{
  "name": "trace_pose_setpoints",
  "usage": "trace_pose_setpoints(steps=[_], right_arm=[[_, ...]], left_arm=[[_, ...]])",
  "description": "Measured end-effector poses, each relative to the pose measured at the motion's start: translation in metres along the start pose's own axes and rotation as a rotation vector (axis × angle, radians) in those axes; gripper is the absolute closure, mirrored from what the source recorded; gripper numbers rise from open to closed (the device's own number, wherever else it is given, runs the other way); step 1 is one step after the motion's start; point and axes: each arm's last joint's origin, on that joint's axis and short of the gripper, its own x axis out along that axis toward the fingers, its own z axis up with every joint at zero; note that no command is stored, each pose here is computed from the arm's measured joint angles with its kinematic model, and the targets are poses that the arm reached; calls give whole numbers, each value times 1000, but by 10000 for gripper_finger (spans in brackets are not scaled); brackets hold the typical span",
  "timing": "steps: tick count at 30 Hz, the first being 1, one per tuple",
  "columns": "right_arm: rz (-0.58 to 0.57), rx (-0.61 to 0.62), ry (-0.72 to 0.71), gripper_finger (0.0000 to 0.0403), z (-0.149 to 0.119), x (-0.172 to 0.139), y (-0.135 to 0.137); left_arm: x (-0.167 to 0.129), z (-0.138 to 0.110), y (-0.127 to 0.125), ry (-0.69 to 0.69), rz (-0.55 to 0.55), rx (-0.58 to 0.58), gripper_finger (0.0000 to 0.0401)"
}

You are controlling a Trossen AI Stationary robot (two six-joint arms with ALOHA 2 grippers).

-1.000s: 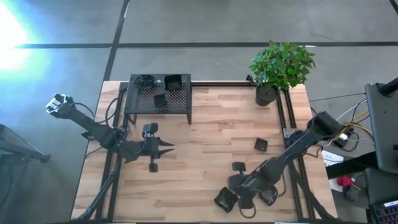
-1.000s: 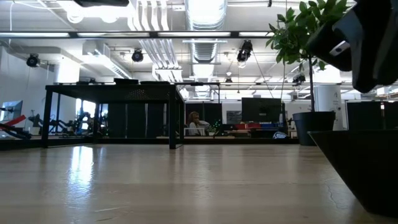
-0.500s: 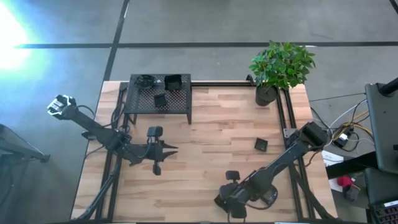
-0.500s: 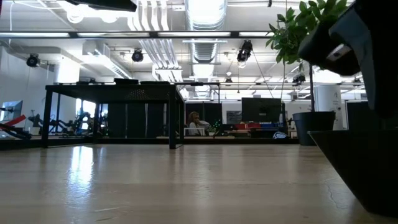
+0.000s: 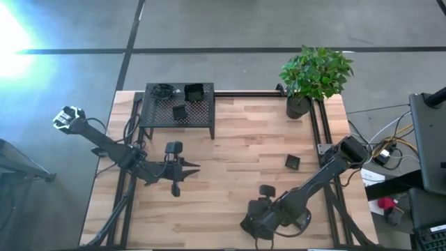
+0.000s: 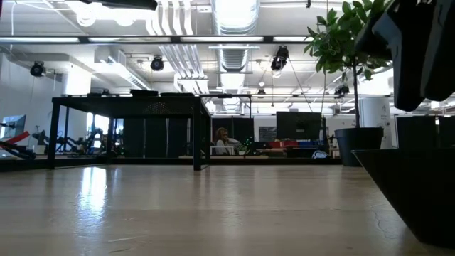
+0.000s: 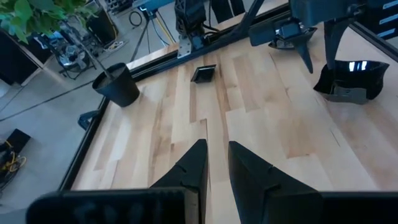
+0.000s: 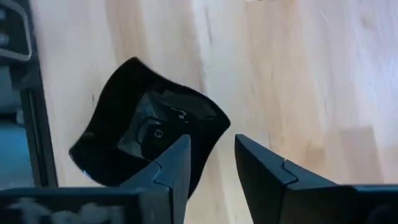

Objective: Pick & Place Mini shaped plates
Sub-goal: Stack the distorted square plate on top of the stacked distorted square plate on the shelf

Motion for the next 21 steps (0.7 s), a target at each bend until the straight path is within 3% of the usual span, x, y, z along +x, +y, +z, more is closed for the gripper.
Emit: trace_pose_setpoints(steps=[10,16,21], right_arm=[[-7,409,5,280,-2,2,-1],[-10,548,6,285,-2,2,-2],[-18,565,10,282,-3,4,-3]], left_arm=[[0,0,0,0,0,33,342],[0,0,0,-1,0,56,342],[0,0,0,-4,0,63,342]])
